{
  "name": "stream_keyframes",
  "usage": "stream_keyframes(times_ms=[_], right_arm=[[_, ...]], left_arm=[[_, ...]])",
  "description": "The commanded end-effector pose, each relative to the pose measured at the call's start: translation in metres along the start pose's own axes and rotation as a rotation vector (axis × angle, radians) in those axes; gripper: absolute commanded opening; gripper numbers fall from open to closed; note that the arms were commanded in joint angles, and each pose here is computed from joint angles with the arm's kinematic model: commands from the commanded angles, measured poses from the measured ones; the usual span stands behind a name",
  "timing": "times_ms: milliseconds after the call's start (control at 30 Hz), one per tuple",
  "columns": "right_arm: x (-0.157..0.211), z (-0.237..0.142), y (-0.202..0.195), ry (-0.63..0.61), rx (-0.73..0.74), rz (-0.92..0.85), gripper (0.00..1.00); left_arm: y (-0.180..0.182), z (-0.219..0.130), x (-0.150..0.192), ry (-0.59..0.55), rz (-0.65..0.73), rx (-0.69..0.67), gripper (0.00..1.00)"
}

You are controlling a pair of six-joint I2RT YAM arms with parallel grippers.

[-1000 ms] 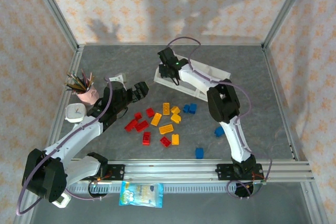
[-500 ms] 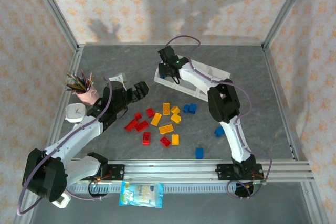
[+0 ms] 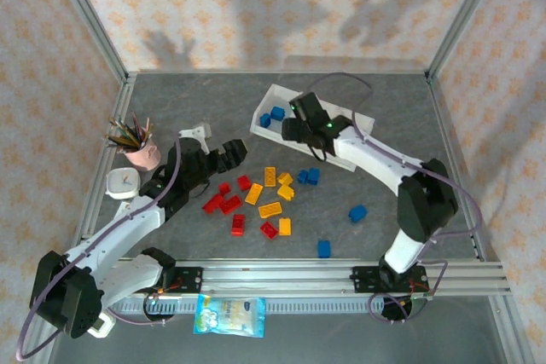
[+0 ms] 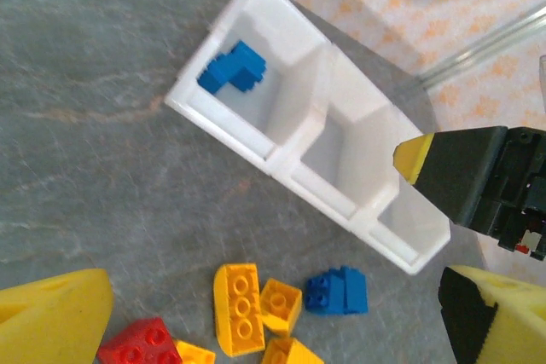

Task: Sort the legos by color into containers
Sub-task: Pick up the lego from the center of the table.

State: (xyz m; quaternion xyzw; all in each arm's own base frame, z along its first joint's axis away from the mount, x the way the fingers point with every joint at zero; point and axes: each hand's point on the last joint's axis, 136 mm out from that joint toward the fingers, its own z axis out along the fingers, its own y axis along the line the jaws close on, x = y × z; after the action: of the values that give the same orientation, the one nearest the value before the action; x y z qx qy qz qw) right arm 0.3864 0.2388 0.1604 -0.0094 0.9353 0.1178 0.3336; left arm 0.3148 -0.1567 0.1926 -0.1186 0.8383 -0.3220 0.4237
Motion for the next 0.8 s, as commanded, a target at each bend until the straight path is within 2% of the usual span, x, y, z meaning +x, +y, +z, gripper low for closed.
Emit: stream_keyframes(times_ms=[0, 300, 533, 767], right_arm=[[0.022, -0.002, -0.025, -0.004, 0.069, 0.092, 0.62], [0.085, 0.013, -0.048, 0.071, 0.072, 0.186, 0.69], [0.103, 0.023, -0.064, 0.088, 0.145, 0.215, 0.70], [0.116, 0.020, -0.076, 0.101, 0.173, 0.223, 0.67]], left_arm=[[-0.004, 0.000, 0.018, 0.037, 0.008, 0.005, 0.99], [-0.014, 0.013, 0.047, 0.087, -0.003, 0.040, 0.99], [-0.019, 0.016, 0.055, 0.099, -0.009, 0.056, 0.99], [-0.022, 0.015, 0.056, 0.100, -0.004, 0.058, 0.99]])
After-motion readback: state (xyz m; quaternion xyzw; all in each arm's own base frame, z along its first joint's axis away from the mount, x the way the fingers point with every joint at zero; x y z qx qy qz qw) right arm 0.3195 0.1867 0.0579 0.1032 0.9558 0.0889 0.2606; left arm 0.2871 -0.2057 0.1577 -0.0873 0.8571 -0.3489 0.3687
